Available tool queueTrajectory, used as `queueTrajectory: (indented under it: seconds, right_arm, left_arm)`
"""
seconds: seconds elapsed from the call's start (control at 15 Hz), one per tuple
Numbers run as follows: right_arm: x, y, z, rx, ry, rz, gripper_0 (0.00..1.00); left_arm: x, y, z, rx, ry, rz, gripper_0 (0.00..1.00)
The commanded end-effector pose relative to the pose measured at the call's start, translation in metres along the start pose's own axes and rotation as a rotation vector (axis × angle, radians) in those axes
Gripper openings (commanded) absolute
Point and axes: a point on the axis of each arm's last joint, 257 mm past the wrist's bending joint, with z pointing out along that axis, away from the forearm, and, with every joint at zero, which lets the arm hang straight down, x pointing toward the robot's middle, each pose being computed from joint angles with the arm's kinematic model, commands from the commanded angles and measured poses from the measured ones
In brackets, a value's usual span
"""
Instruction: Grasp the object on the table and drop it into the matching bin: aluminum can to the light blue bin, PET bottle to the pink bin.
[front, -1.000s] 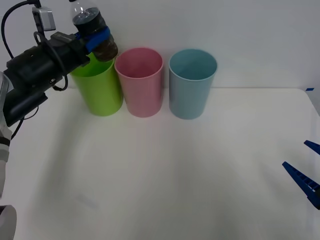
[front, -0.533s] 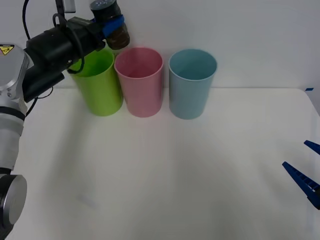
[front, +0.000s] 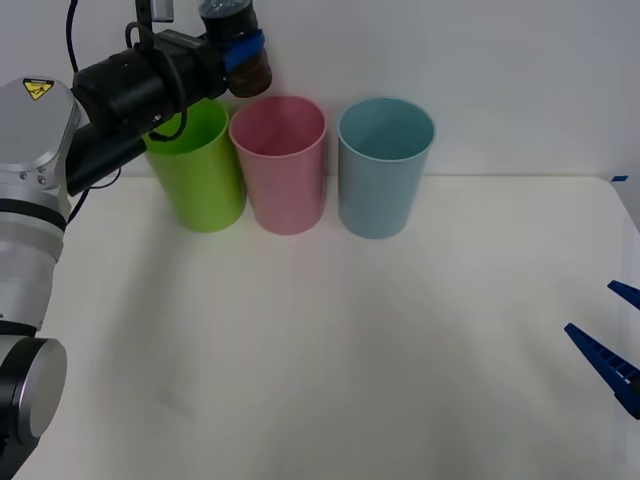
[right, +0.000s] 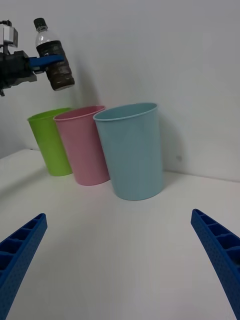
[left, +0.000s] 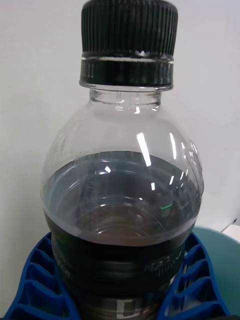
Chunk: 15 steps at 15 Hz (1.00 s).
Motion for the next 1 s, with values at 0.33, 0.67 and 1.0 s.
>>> queueTrajectory:
  seconds: [0.33,0.67,1.0]
  right_arm:
    - [0.0,0.0,0.0,0.0,0.0,0.0,1.0]
    - [0.0,0.0,0.0,0.0,0.0,0.0,1.0]
    - [0.0,0.0,0.0,0.0,0.0,0.0,1.0]
  left_arm:
    - [0.005,-0.01,0.011,0.0,0.009,0.01,0.0]
    - [0.007,-0.017,0.019,-0.003,0.006,0.014,0.18]
    - [0.008,-0.017,0.02,-0.006,0.004,0.015,1.0]
